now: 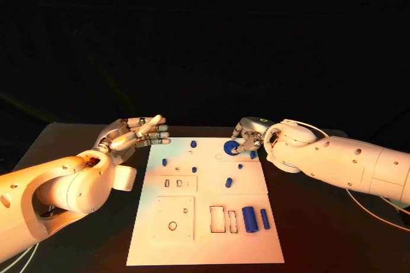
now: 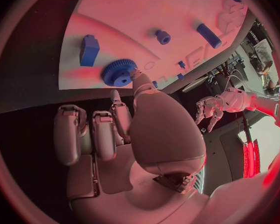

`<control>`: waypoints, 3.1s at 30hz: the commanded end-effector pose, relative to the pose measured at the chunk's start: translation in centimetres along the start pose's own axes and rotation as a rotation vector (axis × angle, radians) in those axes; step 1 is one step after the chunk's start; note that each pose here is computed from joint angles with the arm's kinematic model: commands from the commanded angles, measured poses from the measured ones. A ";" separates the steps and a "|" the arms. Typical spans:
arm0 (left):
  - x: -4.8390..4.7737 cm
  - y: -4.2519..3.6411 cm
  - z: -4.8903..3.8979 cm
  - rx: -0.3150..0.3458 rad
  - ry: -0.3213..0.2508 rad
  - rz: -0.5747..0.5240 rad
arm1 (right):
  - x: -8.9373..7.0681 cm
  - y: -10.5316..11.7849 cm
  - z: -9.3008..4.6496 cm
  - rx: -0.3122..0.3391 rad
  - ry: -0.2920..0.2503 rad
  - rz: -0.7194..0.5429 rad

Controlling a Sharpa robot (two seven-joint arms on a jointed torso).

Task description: Assemble the parts on the task board

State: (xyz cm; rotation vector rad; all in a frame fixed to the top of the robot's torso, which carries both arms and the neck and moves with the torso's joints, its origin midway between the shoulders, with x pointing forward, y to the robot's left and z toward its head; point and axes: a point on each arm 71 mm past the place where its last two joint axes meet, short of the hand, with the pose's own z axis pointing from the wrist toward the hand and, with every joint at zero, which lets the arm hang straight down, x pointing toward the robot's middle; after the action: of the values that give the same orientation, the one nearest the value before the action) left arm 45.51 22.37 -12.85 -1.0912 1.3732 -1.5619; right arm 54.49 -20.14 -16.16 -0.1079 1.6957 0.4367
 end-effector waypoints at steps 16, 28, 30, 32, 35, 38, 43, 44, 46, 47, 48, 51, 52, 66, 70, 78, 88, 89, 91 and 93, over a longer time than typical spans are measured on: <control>0.23 -0.10 0.10 0.008 0.017 -0.007 | 1.1 0.1 0.5 -0.005 0.062 0.012; 0.16 -0.08 0.11 0.006 0.016 -0.007 | 1.2 -0.3 0.4 0.000 0.072 0.017; 0.15 -0.07 0.11 0.005 0.016 -0.007 | 1.1 -0.2 0.4 -0.003 0.068 0.011; 0.14 -0.07 0.11 0.004 0.016 -0.007 | 1.1 -0.1 0.3 -0.009 0.063 0.002; 0.14 -0.06 0.11 0.004 0.016 -0.007 | 1.0 0.3 0.3 -0.025 0.036 -0.021; 0.15 -0.06 0.12 0.004 0.016 -0.007 | 0.7 0.8 0.2 -0.049 -0.010 -0.049; 0.15 -0.05 0.14 0.004 0.016 -0.007 | 0.2 1.7 0.0 -0.087 -0.095 -0.081; 0.15 -0.05 0.15 0.004 0.016 -0.007 | 0.1 1.9 0.0 -0.095 -0.113 -0.085; 0.15 -0.05 0.15 0.004 0.016 -0.007 | 0.0 2.3 -0.1 -0.108 -0.141 -0.090; 0.15 -0.04 0.16 0.004 0.016 -0.007 | -0.1 2.7 -0.2 -0.118 -0.158 -0.095; 0.15 -0.04 0.17 0.004 0.016 -0.007 | -0.2 3.0 -0.3 -0.127 -0.173 -0.098; 0.13 -0.03 0.19 0.004 0.015 -0.007 | -0.2 4.1 -0.5 -0.153 -0.201 -0.101; 0.12 -0.03 0.19 0.004 0.014 -0.007 | -0.3 4.7 -0.6 -0.165 -0.210 -0.101; 0.24 0.02 0.31 0.004 0.016 -0.008 | 1.0 11.7 0.8 -0.280 -0.221 -0.111; 0.33 0.03 0.34 0.004 0.018 -0.008 | 1.8 12.7 1.5 -0.286 -0.203 -0.110; 0.47 0.04 0.38 0.004 0.021 -0.010 | 3.4 13.5 2.4 -0.285 -0.167 -0.103; 0.44 0.03 0.37 0.004 0.020 -0.009 | 4.3 13.3 2.8 -0.274 -0.135 -0.104; 0.44 0.03 0.37 0.004 0.020 -0.009 | 4.4 13.3 2.8 -0.272 -0.134 -0.105; 0.43 0.03 0.37 0.004 0.019 -0.009 | 4.4 13.2 2.8 -0.268 -0.131 -0.106; 0.44 0.03 0.36 0.004 0.020 -0.009 | 4.5 13.1 2.9 -0.259 -0.127 -0.112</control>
State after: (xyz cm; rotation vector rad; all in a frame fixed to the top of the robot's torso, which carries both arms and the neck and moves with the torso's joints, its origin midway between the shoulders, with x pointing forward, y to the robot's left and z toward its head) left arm 45.77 22.07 -12.96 -1.0926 1.3774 -1.5628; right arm 52.16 -6.01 -17.32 -0.3434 1.4605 0.5927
